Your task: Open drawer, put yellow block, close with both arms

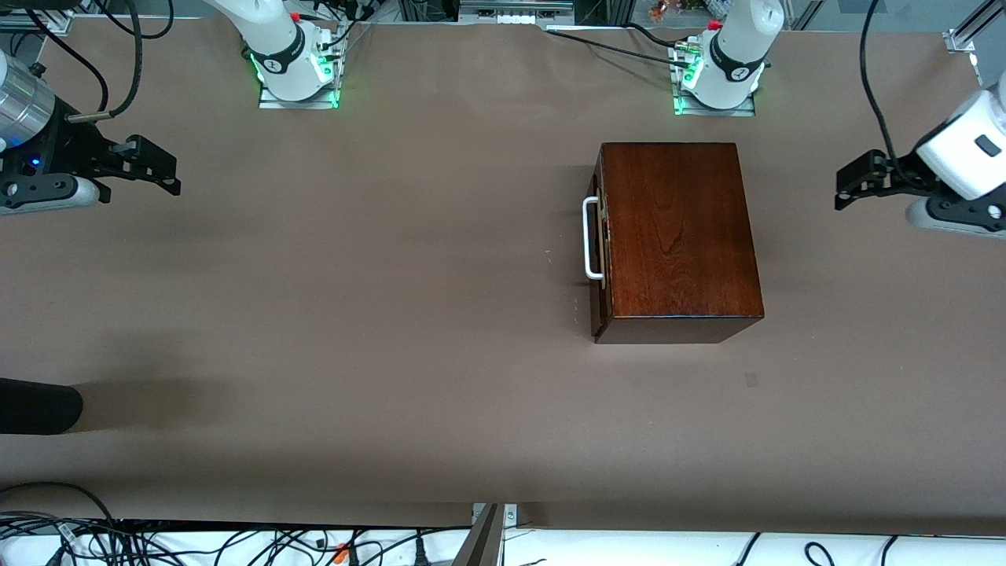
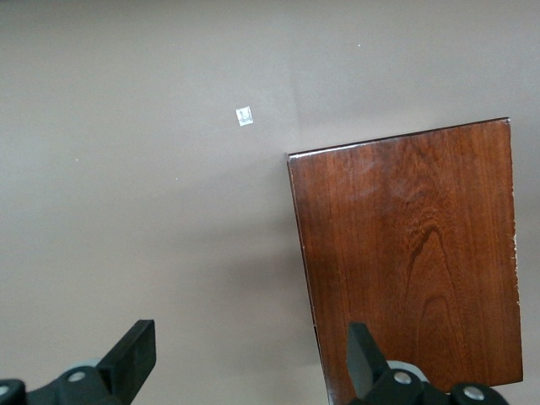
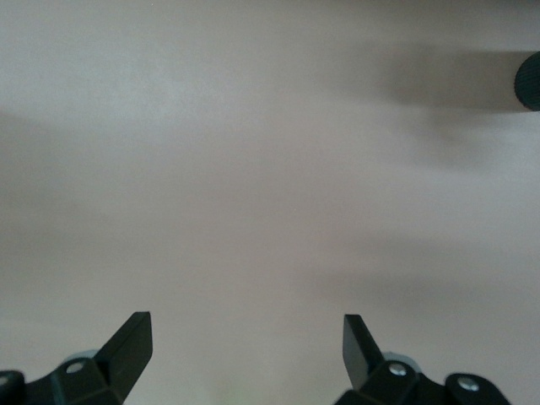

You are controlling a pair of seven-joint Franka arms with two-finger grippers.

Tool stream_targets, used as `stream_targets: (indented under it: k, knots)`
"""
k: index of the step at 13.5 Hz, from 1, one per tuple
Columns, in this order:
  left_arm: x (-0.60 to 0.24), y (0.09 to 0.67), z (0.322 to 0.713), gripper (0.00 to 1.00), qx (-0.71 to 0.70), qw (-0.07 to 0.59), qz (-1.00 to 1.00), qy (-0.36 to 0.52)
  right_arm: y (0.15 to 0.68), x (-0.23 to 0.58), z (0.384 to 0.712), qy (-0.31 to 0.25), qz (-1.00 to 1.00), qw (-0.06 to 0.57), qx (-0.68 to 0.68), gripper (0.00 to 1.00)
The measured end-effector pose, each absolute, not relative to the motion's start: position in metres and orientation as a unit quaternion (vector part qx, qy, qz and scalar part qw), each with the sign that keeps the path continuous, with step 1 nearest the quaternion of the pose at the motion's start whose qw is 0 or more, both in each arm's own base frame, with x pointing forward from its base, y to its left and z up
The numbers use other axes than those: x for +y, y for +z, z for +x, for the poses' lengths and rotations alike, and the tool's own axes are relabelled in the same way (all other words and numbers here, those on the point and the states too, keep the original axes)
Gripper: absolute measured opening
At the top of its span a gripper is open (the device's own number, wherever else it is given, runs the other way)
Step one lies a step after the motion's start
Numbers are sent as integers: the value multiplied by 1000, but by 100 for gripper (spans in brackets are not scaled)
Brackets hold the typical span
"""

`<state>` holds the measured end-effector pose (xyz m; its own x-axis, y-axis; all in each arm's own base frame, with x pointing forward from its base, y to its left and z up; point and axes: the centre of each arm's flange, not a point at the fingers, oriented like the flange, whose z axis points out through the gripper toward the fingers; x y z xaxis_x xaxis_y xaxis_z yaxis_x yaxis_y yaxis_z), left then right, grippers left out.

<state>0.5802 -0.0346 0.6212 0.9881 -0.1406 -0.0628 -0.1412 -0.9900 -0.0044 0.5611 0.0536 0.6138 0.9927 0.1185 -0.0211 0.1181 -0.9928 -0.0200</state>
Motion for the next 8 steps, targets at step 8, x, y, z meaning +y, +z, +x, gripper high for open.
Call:
stream_targets:
  k: [8]
  knots:
    - [-52, 623, 576, 100, 58, 0, -998, 33, 614, 54, 561, 11, -998, 9, -59, 100]
